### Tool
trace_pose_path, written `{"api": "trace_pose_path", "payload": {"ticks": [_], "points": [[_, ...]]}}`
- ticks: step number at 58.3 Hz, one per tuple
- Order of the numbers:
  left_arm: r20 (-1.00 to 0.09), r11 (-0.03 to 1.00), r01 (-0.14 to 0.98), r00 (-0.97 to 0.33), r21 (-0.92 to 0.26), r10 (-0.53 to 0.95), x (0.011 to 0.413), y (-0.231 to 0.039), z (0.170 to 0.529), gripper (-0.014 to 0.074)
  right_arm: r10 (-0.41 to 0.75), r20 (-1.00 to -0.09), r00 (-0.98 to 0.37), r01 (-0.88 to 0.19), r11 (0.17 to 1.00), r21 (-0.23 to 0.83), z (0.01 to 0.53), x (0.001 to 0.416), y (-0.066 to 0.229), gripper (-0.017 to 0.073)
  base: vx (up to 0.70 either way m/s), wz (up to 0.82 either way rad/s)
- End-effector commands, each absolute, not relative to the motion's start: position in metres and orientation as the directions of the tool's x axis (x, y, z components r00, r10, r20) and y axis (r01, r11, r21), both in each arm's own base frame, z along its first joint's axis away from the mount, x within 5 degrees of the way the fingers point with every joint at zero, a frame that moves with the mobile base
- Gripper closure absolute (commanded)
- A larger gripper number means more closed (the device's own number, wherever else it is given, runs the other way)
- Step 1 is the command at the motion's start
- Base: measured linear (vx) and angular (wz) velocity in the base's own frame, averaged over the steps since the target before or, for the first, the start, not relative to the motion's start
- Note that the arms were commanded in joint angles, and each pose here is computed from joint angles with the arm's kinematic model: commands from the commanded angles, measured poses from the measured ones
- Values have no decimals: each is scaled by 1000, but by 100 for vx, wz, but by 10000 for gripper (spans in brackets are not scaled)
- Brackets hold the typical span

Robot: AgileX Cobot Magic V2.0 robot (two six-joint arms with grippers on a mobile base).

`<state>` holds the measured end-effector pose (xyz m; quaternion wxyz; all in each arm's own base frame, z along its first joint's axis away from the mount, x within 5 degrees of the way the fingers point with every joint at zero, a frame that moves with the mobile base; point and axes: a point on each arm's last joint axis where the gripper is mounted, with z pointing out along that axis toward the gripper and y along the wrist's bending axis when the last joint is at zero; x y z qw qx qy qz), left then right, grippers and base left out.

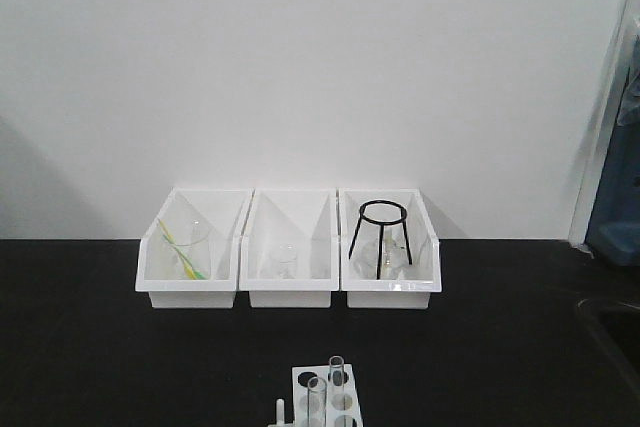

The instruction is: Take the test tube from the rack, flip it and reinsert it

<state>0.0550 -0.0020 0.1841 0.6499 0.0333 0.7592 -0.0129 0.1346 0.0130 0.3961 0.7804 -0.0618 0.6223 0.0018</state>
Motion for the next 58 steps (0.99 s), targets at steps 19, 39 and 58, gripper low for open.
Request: {"api": "trace_pose_path", "payload": {"ticks": [19, 39, 58], "points": [[-998, 997, 79, -63, 11, 16, 55, -3, 193, 599, -71, -984, 165, -83, 993, -86, 400, 166, 15, 407, 0, 0], [-998, 997, 79, -63, 11, 16, 55, -3, 193, 599, -49, -980, 193, -88, 994, -67, 402, 166, 15, -17, 0, 0], [-998, 997, 79, -63, 11, 16, 55, -3, 193, 599, 53, -991, 127, -267, 963, 17, 333, 182, 42, -6, 0, 0]]}}
